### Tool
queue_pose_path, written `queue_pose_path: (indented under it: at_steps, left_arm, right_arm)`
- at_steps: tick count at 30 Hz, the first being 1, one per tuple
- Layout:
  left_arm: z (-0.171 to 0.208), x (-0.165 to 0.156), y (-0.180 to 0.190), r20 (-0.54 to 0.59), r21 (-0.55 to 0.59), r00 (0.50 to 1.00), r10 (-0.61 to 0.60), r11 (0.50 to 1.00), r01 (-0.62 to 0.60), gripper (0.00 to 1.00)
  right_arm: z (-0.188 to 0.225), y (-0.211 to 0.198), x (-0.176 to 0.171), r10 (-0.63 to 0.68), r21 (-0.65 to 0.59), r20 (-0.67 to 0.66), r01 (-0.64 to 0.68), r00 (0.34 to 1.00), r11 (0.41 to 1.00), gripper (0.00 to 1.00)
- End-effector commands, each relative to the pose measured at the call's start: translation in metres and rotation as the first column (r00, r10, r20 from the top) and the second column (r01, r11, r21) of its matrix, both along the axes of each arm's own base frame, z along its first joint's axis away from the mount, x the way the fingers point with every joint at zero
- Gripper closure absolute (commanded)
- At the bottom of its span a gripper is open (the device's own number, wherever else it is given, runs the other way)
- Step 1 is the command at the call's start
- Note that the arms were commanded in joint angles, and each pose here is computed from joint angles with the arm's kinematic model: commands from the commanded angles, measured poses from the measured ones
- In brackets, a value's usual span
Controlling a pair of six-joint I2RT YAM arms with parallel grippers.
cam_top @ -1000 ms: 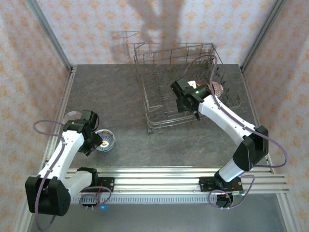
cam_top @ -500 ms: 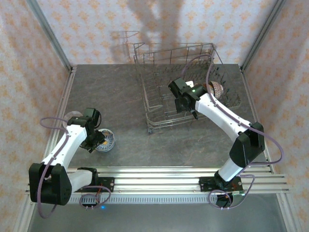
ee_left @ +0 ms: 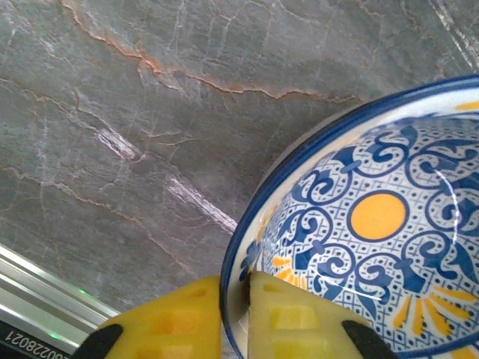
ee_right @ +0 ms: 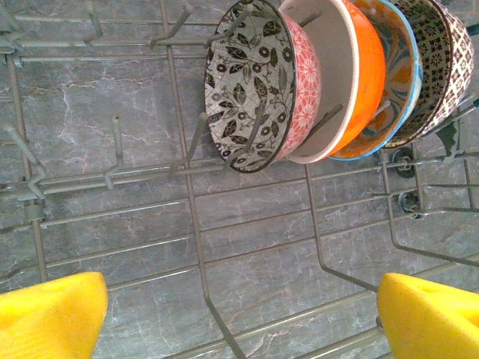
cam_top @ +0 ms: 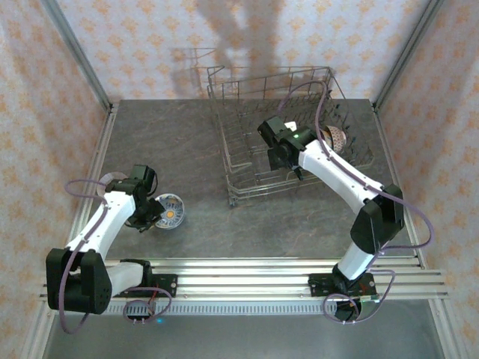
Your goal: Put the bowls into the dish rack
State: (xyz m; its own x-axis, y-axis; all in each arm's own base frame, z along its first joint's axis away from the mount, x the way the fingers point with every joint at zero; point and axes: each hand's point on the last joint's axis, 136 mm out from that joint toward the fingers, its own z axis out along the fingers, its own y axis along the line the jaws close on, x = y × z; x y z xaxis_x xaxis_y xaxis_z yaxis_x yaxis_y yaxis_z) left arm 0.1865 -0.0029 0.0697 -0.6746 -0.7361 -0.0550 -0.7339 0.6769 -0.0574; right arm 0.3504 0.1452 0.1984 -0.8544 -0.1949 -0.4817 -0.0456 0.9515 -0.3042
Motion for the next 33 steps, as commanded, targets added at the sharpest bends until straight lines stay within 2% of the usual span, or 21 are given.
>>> queue_pose_path:
  at_steps: [1, 4, 12, 25, 33]
  left_arm:
    - [0.009, 0.017, -0.002, 0.048, -0.018, 0.998, -0.026, 0.999, 0.027, 0.92]
    - [0.016, 0.020, -0.003, 0.059, -0.016, 0.997, -0.043, 0.999, 0.044, 0.95]
    - [0.034, 0.020, 0.000, 0.073, 0.006, 0.994, -0.077, 0.997, 0.076, 0.95]
    - [0.032, 0.013, 0.003, 0.033, 0.024, 0.995, -0.094, 0.995, 0.093, 0.93]
    - [0.040, 0.017, 0.002, 0.055, 0.021, 0.994, -0.099, 0.995, 0.098, 0.92]
  right_arm:
    - [0.011, 0.001, 0.004, 0.004, 0.002, 0.018, -0.004, 1.000, 1.000, 0.08]
    - [0.013, 0.002, 0.004, 0.003, 0.005, 0.021, -0.003, 1.000, 1.000, 0.08]
    - [0.016, 0.003, 0.006, -0.003, 0.012, 0.026, 0.003, 1.000, 1.000, 0.08]
    - [0.010, 0.007, 0.006, -0.009, 0.028, 0.010, 0.009, 1.000, 1.000, 0.08]
    - [0.011, 0.008, 0.007, -0.012, 0.036, 0.014, 0.012, 1.000, 0.999, 0.08]
